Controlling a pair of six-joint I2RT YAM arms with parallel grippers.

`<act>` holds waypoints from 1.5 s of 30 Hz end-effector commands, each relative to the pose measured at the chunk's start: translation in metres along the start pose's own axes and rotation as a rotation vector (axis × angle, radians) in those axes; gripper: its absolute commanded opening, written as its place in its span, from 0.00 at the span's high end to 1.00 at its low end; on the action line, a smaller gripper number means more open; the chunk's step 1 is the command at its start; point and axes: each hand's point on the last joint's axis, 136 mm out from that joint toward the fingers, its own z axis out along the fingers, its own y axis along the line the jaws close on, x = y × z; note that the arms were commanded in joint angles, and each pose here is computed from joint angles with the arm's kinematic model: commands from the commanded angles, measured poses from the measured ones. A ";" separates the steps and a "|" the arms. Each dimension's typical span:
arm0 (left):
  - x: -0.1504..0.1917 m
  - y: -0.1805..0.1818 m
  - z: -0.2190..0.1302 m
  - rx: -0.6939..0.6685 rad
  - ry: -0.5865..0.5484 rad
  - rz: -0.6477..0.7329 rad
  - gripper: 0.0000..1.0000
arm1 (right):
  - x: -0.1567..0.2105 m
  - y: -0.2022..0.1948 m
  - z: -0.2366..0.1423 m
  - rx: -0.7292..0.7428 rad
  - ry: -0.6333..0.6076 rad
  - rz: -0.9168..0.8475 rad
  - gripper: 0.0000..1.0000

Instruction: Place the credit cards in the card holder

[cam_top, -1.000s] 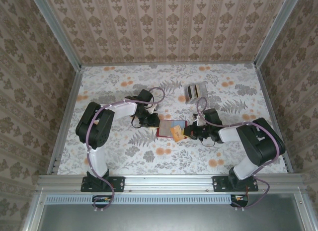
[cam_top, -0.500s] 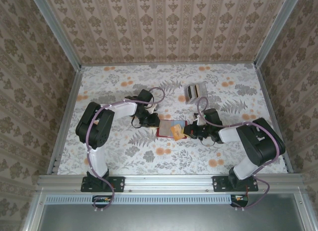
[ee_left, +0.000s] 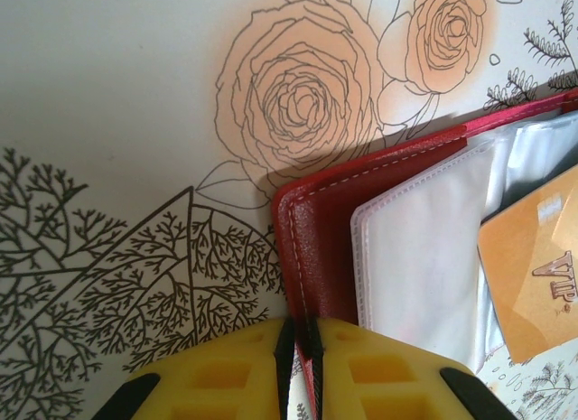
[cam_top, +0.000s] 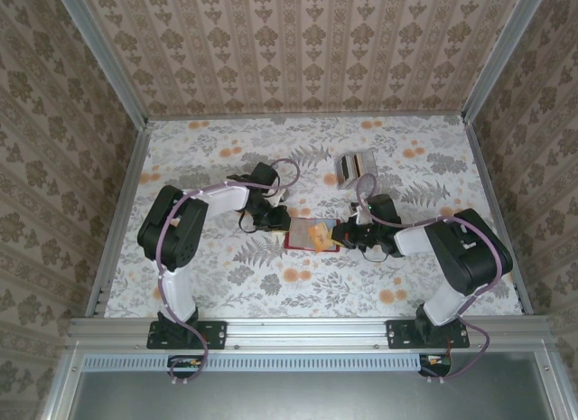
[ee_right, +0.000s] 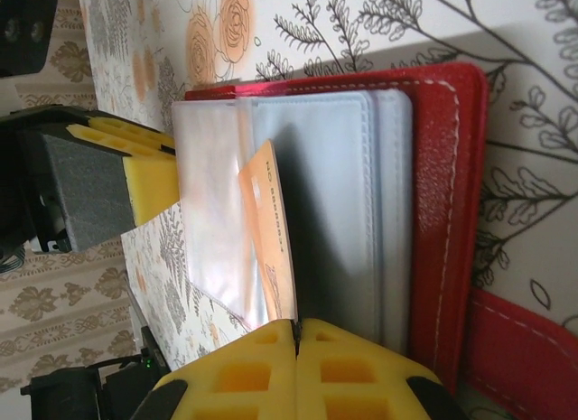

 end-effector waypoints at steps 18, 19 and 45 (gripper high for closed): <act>0.039 0.017 0.013 -0.060 0.127 -0.054 0.83 | -0.002 -0.002 0.010 0.096 -0.011 0.017 1.00; 0.039 0.017 0.013 -0.059 0.126 -0.053 0.83 | -0.002 -0.001 0.010 0.094 -0.010 0.014 1.00; 0.051 0.010 0.015 -0.022 0.136 -0.054 0.86 | -0.009 0.005 0.025 0.139 -0.137 0.069 1.00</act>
